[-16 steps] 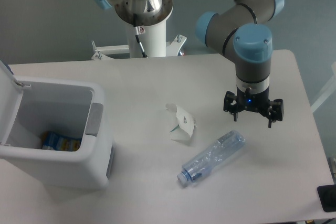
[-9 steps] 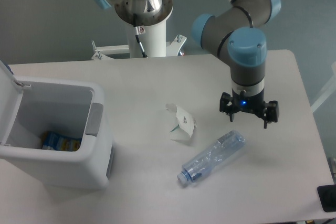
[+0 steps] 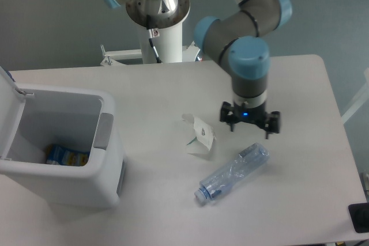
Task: Place the trash in the trash can
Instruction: 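Move the gripper over the crumpled white paper and lower it, then close the gripper on the white paper and lift it, then carry the paper over the white bin and open the gripper, then move the gripper to the clear plastic bottle and lower around it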
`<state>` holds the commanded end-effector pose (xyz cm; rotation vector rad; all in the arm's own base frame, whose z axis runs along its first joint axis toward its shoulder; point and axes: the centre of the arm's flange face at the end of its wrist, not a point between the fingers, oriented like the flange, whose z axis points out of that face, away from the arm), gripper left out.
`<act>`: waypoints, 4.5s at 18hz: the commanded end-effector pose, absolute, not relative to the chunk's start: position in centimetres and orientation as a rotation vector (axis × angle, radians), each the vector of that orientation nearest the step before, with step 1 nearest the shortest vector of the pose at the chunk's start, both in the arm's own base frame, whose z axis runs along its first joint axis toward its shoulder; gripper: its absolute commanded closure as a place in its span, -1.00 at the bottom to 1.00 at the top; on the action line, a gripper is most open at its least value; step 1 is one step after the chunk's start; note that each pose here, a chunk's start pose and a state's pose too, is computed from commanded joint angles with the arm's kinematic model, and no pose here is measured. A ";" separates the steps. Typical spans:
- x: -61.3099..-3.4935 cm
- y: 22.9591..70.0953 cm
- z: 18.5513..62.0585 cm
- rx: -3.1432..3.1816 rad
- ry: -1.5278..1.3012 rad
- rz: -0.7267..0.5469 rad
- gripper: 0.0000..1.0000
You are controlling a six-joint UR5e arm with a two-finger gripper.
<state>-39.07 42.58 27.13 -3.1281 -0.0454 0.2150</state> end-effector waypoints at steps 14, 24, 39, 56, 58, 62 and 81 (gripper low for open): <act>-34.4 43.7 22.8 -3.095 -0.065 0.110 -0.12; -35.4 43.6 24.4 -3.080 -0.080 0.109 1.00; -38.0 49.2 51.1 -2.259 -0.581 -0.320 1.00; -24.4 53.3 54.7 -2.244 -0.383 -0.443 -1.00; -25.2 54.1 53.8 -2.252 -0.392 -0.447 -1.00; -33.7 53.7 48.3 -2.305 -0.426 -0.274 -1.00; -43.4 53.4 28.3 -2.819 0.009 0.186 -1.00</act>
